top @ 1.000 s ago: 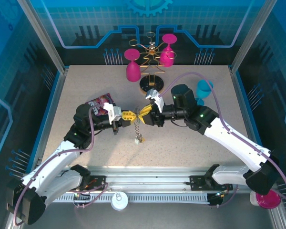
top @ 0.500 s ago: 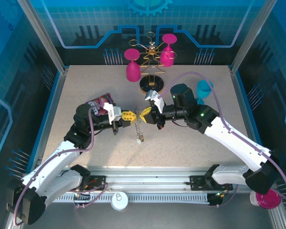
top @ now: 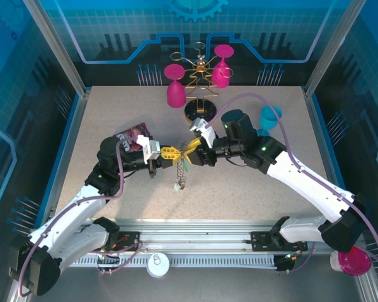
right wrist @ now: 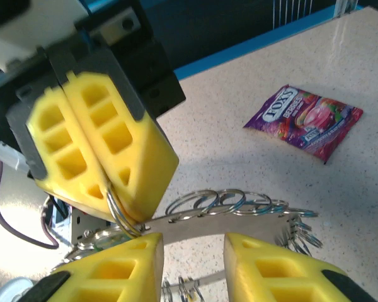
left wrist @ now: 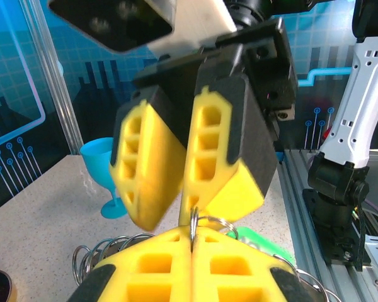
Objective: Put the keys on the keyring
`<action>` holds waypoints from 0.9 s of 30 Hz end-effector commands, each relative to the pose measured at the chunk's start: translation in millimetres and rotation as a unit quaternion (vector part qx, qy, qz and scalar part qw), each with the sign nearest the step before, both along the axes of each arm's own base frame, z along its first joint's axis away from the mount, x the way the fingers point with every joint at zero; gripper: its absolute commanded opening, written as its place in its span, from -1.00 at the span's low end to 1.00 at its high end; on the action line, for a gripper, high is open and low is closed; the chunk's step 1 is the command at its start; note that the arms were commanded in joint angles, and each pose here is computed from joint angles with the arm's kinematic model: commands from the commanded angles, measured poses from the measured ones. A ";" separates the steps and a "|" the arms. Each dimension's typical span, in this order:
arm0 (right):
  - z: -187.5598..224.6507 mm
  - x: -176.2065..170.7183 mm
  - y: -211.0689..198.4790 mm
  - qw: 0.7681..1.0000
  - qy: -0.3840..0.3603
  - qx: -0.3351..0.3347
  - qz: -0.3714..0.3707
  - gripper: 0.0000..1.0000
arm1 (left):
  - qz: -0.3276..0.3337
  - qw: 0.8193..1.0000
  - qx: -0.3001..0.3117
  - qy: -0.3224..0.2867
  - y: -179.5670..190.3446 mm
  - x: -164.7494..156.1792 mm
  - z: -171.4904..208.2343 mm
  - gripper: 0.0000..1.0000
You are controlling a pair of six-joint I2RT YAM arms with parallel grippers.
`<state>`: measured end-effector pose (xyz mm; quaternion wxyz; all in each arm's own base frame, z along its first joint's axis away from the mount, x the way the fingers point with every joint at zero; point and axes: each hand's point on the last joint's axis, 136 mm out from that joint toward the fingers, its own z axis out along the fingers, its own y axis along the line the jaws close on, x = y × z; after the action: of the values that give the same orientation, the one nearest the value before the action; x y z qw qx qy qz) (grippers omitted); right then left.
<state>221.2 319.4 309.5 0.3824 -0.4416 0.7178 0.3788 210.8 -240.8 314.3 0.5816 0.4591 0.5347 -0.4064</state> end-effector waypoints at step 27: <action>20.2 -18.2 22.3 0.984 -0.143 0.004 0.107 -1.00 | -0.022 0.999 -0.025 -0.037 -2.3 -8.2 27.9 -1.00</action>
<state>205.9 332.3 319.7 0.4330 -0.5496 0.6232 0.3494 211.9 -240.6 316.3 0.5807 0.4540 0.5348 -0.4131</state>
